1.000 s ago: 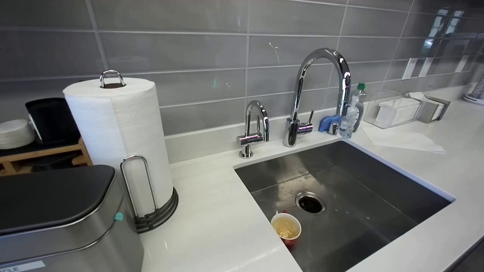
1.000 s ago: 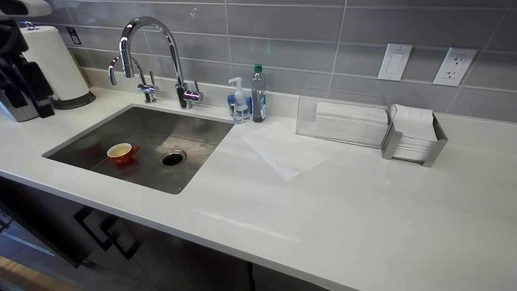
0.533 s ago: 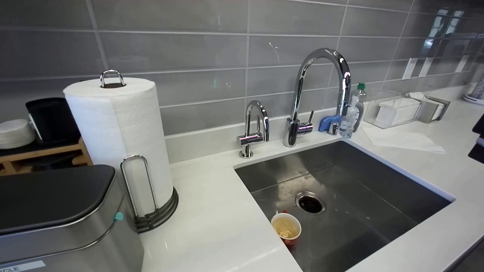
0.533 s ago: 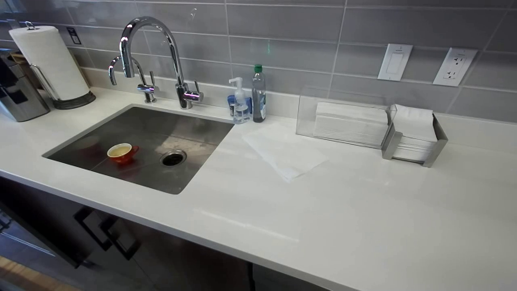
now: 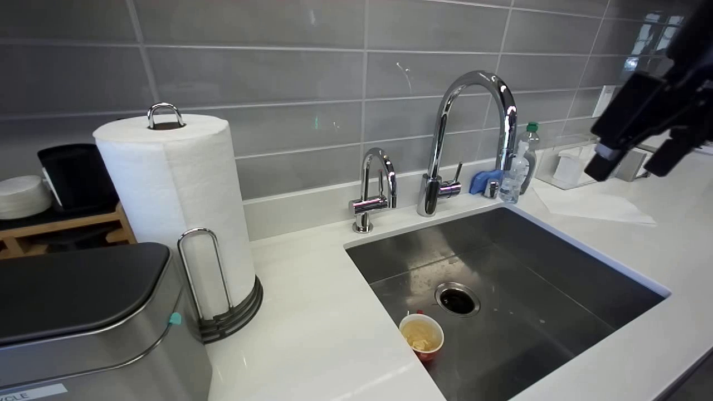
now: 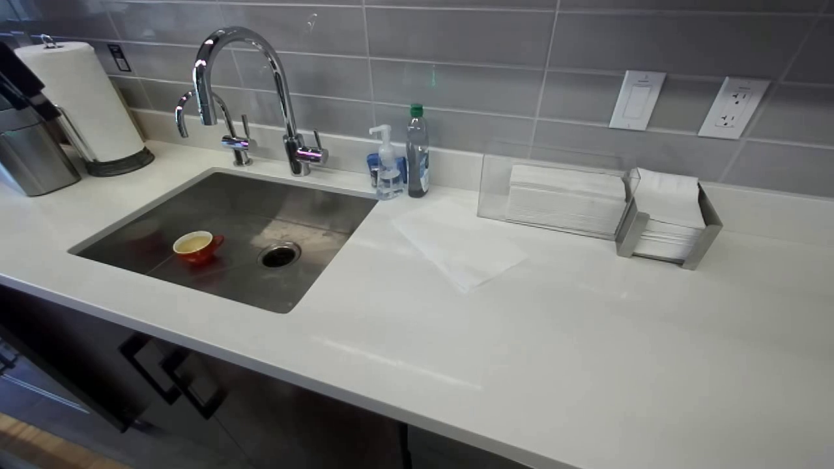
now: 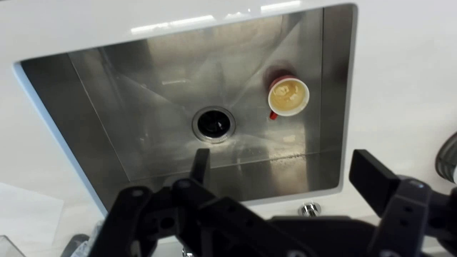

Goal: Push the faucet to the right

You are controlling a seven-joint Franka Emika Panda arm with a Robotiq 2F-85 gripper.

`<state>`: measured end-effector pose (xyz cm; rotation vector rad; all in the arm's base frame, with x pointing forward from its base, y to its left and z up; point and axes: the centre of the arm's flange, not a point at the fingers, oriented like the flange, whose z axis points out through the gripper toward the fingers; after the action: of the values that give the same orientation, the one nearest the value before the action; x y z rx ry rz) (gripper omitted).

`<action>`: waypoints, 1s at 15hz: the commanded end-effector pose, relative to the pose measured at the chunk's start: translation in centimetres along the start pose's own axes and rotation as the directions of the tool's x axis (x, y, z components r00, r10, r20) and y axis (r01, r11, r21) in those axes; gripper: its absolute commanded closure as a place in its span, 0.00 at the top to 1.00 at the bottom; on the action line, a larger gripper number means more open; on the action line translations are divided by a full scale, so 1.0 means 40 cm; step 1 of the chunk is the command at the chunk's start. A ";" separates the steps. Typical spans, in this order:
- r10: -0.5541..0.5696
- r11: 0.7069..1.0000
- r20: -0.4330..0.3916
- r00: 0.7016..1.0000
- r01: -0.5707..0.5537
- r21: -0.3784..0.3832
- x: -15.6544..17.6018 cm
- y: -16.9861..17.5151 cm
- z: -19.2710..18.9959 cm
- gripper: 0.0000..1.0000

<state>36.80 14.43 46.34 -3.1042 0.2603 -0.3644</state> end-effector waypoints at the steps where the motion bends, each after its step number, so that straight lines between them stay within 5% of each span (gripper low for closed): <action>1: 0.016 0.997 -0.070 0.997 -0.011 0.070 0.122 -0.034 0.019 1.00; 5: 0.054 0.990 -0.206 0.977 -0.026 0.137 0.210 -0.040 0.037 1.00; 6: 0.048 0.992 -0.179 0.983 -0.025 0.126 0.159 -0.027 0.013 1.00; 12: 0.058 0.989 -0.196 0.979 -0.030 0.144 0.196 -0.032 0.028 1.00; 15: 0.033 0.984 -0.279 0.960 0.017 0.176 0.234 -0.049 0.074 1.00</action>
<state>45.00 14.47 47.17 -2.9041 0.2754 -0.7025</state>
